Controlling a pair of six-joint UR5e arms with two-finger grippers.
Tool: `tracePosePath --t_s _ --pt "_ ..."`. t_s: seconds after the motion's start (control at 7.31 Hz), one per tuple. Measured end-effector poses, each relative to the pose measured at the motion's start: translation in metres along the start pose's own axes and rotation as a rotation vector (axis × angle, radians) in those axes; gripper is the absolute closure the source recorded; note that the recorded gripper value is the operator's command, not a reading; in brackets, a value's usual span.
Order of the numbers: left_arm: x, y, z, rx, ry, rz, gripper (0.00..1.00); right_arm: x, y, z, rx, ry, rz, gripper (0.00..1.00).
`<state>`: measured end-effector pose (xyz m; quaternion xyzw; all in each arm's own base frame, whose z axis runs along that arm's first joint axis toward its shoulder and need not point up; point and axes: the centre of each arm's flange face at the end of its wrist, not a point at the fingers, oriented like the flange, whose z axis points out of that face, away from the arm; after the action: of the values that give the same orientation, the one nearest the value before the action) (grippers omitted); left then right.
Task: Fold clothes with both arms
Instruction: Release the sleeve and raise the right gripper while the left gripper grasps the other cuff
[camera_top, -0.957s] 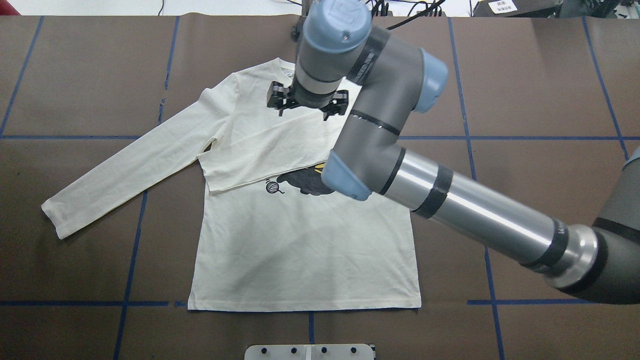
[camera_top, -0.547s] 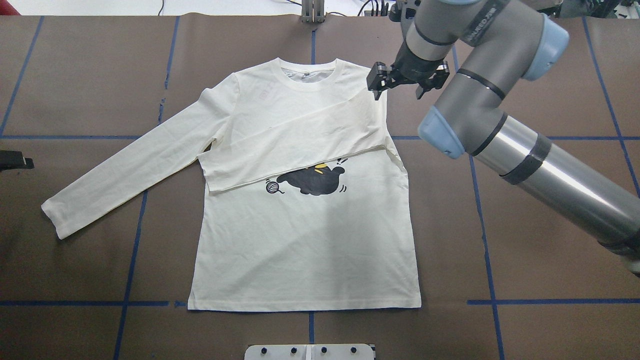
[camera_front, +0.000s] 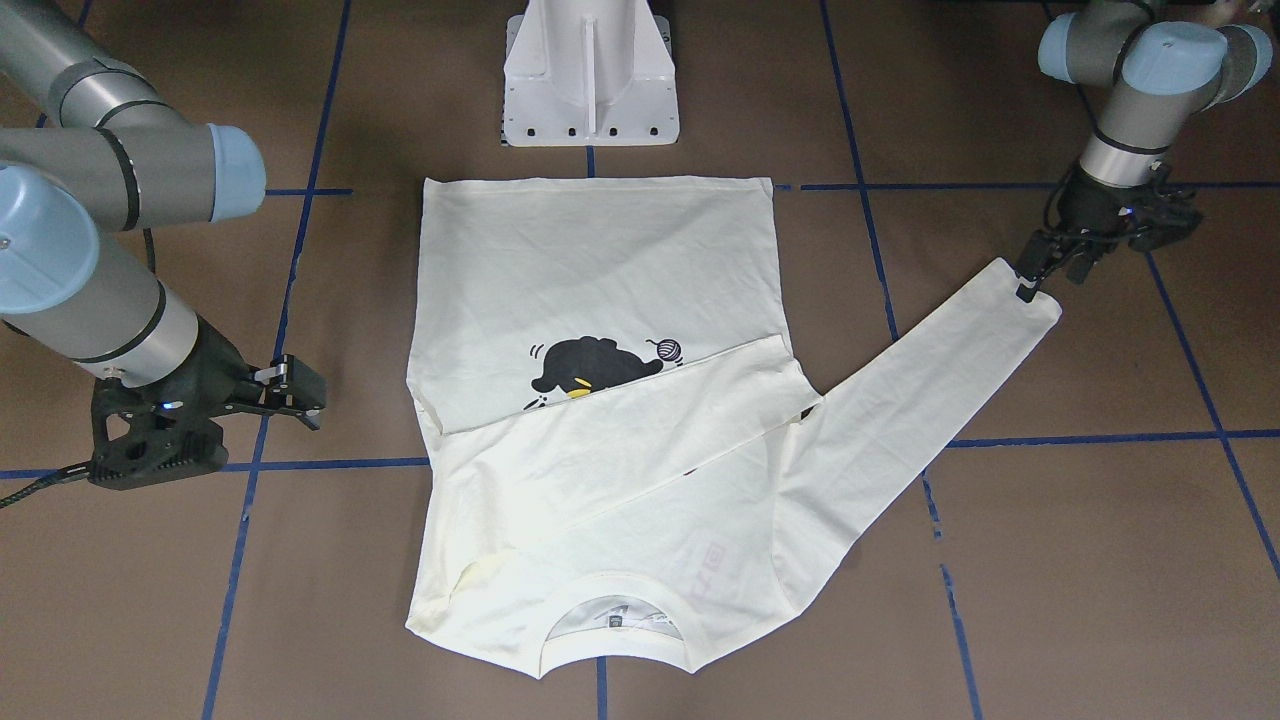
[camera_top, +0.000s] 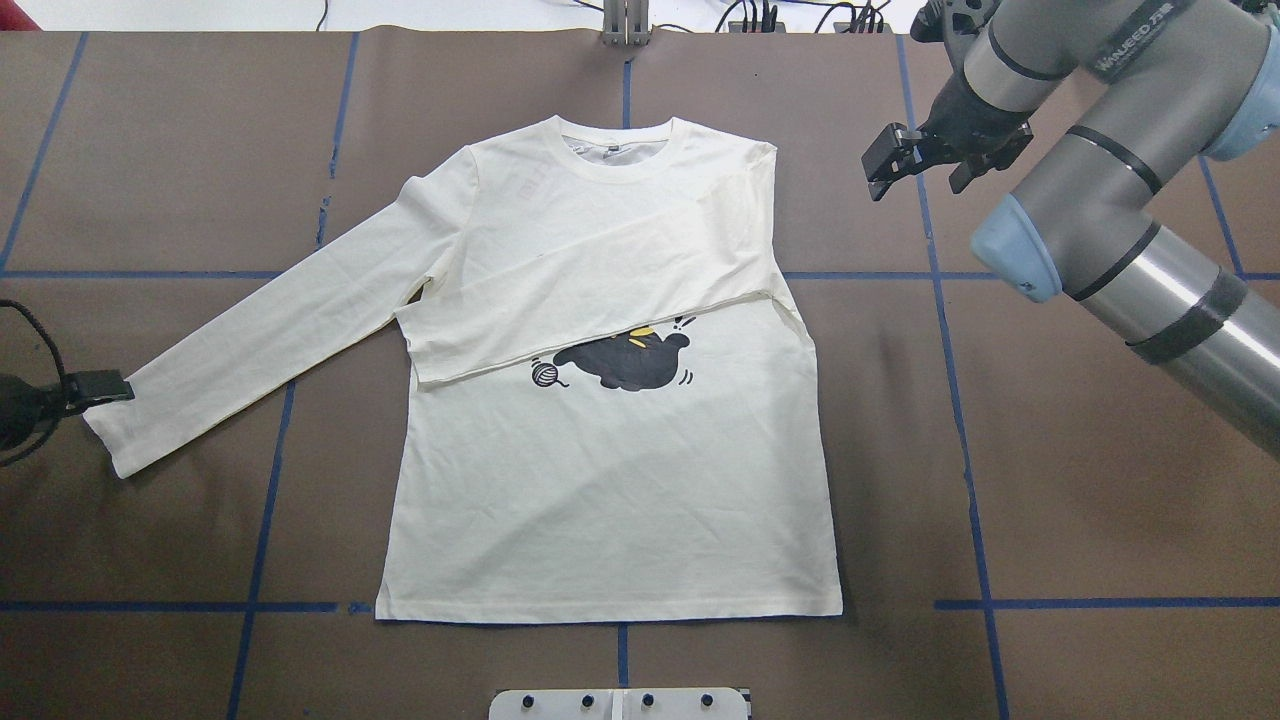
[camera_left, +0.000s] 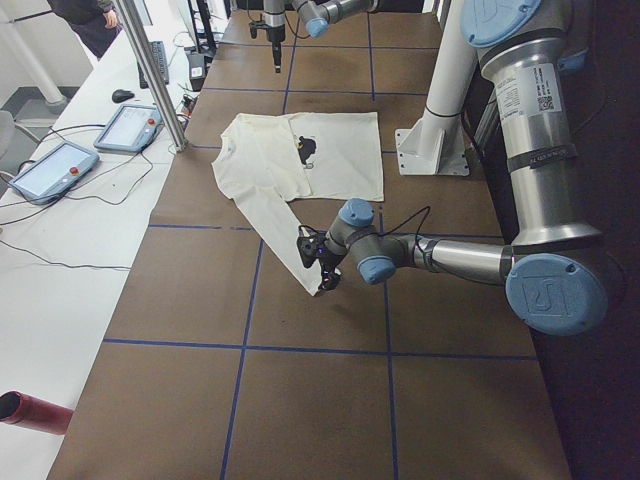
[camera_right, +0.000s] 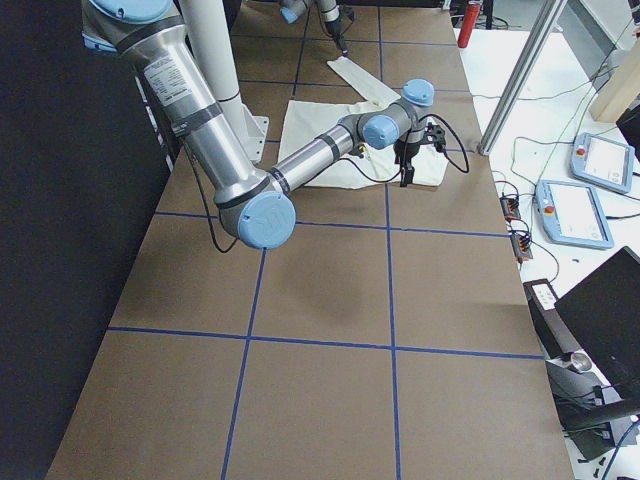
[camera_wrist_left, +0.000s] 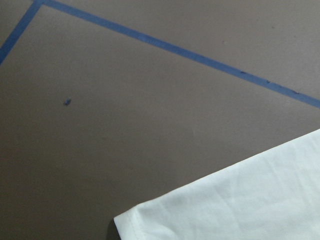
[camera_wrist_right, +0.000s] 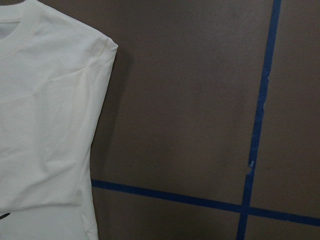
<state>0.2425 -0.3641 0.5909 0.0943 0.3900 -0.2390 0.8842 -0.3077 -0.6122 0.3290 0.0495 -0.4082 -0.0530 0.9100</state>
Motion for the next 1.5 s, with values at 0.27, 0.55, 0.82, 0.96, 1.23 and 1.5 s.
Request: tracePosePath --t_s 0.27,0.55,0.82,0.96,1.23,1.5 --pt "-0.005 0.004 0.013 0.017 -0.035 0.000 0.01 0.008 0.002 0.000 -0.005 -0.003 0.004 0.00" --pt "-0.011 0.010 0.024 0.012 -0.059 0.011 0.06 0.009 0.002 0.000 -0.005 -0.004 0.004 0.00" --pt "-0.012 0.017 0.029 0.001 -0.068 0.025 0.28 0.009 0.001 -0.002 -0.003 -0.006 0.004 0.00" --pt "-0.012 0.018 0.029 -0.001 -0.068 0.028 0.46 0.010 0.001 -0.002 -0.002 -0.006 0.005 0.00" --pt "-0.011 0.019 0.029 -0.002 -0.067 0.028 0.75 0.011 0.000 -0.004 0.000 -0.008 0.006 0.00" --pt "-0.009 0.019 0.028 -0.003 -0.061 0.026 0.98 0.012 -0.001 -0.006 0.002 -0.010 0.008 0.00"
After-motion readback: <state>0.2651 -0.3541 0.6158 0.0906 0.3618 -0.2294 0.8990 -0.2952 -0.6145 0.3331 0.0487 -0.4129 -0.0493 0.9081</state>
